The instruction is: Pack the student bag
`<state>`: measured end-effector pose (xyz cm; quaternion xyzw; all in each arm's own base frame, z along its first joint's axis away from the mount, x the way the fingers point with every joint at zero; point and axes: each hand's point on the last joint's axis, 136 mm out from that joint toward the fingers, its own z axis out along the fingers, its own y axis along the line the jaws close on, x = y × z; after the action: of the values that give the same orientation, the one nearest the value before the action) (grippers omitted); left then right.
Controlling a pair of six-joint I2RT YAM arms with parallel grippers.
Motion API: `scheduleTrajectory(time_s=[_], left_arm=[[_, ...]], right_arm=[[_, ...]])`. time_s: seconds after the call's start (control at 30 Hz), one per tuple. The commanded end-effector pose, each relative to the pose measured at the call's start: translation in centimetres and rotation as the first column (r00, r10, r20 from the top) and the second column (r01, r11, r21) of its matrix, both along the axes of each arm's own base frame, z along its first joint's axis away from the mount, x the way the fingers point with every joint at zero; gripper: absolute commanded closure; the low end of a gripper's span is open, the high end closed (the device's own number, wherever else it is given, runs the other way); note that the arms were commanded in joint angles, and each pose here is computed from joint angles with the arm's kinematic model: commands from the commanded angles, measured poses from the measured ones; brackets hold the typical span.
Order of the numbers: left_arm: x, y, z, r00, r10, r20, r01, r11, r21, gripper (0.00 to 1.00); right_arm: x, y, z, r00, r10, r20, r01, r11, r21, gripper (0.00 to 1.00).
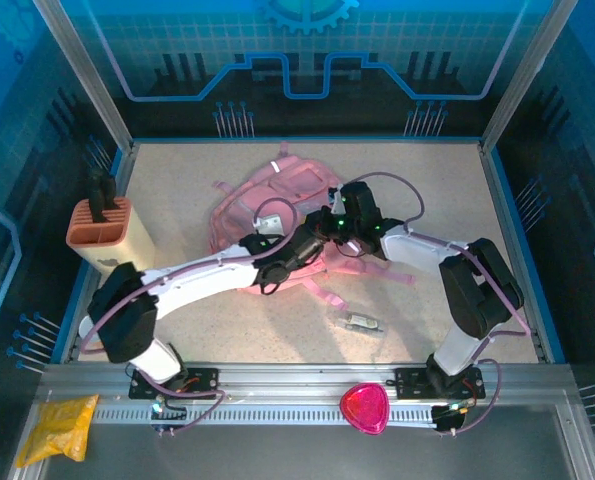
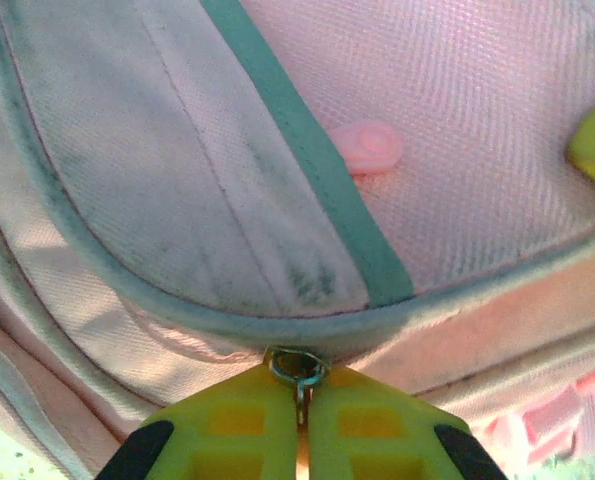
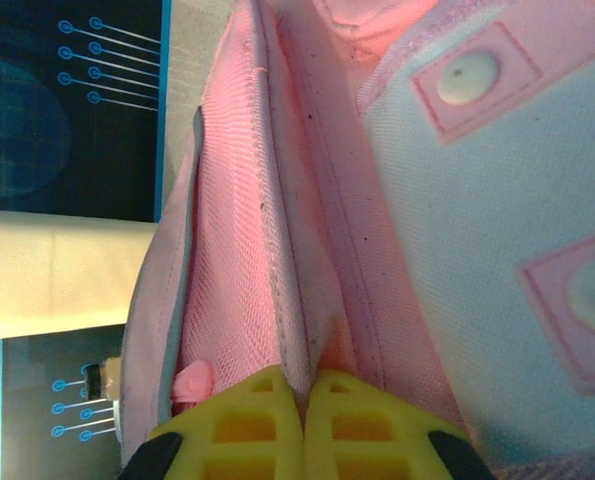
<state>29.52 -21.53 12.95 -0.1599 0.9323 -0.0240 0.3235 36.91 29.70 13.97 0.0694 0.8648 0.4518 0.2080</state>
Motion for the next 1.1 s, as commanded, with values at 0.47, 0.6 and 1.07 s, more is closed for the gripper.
scheduleTrajectory(time_s=[0.47,0.6,1.07], left_arm=[[-0.9,0.4,0.3,0.933,-0.358,-0.036,0.351,0.928,-0.121,1.0],[-0.3,-3.7,1.0,0.911,-0.411,-0.002,0.407,0.903,-0.133,1.0],[2.3,-10.2,2.4,0.893,-0.438,0.099,0.449,0.868,-0.213,1.0]], right_arm=[[5.5,-2.1,2.5,0.992,0.076,0.1,-0.068,0.995,-0.075,1.0],[7.1,-2.2,1.8,0.992,0.099,0.075,-0.091,0.991,-0.094,0.93],[1.0,-5.6,3.3,0.996,0.081,-0.028,-0.081,0.997,-0.011,0.42]])
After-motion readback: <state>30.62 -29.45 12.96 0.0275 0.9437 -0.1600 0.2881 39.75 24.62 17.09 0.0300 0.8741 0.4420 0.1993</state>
